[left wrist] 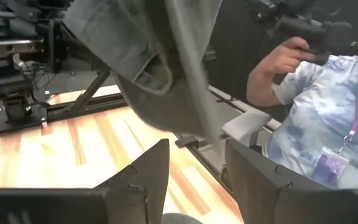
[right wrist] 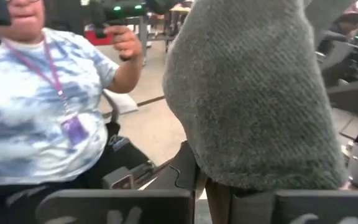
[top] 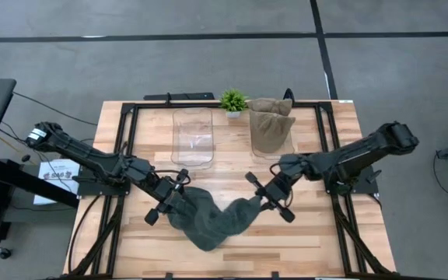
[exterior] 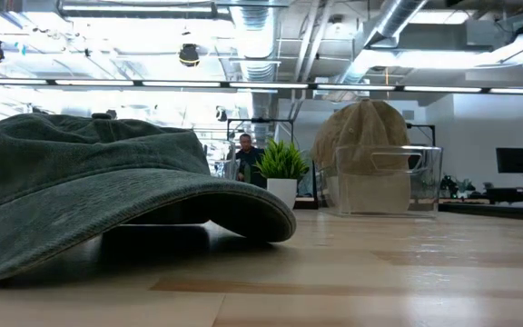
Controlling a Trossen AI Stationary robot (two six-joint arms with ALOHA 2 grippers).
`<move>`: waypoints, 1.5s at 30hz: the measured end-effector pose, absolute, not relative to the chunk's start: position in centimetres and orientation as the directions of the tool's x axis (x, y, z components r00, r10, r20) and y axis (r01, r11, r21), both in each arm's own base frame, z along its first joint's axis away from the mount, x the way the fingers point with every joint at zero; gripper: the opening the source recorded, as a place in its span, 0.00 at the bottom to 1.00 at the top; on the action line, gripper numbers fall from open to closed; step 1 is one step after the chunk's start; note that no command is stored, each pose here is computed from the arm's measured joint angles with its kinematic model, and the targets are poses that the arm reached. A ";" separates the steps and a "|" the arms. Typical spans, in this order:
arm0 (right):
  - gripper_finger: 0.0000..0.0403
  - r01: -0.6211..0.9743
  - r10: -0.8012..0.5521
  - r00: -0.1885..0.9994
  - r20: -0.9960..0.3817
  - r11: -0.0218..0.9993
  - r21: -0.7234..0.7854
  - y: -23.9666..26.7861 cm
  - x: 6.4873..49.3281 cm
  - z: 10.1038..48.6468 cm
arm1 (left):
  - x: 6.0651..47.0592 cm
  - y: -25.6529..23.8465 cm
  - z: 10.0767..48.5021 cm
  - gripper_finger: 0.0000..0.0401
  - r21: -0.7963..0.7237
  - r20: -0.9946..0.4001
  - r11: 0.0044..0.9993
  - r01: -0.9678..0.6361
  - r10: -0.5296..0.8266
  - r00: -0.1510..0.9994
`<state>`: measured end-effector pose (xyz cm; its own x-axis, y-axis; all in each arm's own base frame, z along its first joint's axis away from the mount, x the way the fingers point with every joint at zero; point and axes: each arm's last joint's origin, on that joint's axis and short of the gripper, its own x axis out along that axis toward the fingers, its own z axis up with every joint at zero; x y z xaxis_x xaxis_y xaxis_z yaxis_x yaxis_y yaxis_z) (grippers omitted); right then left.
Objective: Pick & Place hat
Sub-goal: Put the right black cap into the left transparent container
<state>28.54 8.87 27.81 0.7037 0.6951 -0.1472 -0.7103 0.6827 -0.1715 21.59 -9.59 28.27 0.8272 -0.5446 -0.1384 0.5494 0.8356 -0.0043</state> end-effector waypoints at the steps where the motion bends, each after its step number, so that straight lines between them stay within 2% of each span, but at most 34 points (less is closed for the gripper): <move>1: 0.01 -0.713 0.697 0.700 -0.153 0.676 -0.183 9.0 28.2 28.0 | 21.6 -9.6 28.3 0.38 0.000 -0.135 0.835 0.551 -0.546 0.827; 9: 0.01 -0.691 0.667 0.722 -0.181 0.684 -0.234 9.2 27.9 27.9 | 21.8 -9.6 28.8 0.38 0.040 -0.079 0.836 0.548 -0.544 0.836; 18: 0.00 -0.702 0.635 0.702 -0.322 0.693 -0.164 8.6 28.3 25.9 | 22.1 -9.7 28.7 0.38 0.027 -0.068 0.839 0.544 -0.541 0.838; 26: 0.00 -0.607 0.485 0.732 -0.479 0.783 -0.135 8.1 27.9 24.5 | 22.1 -9.7 28.7 0.38 0.007 -0.064 0.850 0.526 -0.525 0.849; 33: 0.00 -0.584 0.448 0.734 -0.509 0.800 -0.138 8.0 27.8 24.2 | 22.3 -9.4 28.7 0.38 0.090 -0.066 0.889 0.449 -0.445 0.893; 37: 0.00 -0.545 0.400 0.744 -0.535 0.826 -0.139 7.9 27.9 23.9 | 22.3 -9.4 28.7 0.38 0.096 -0.064 0.893 0.439 -0.435 0.898; 45: 0.00 -0.538 0.388 0.730 -0.562 0.834 -0.123 7.7 28.8 22.5 | 23.7 -9.3 27.5 0.38 0.094 -0.094 0.903 0.420 -0.412 0.906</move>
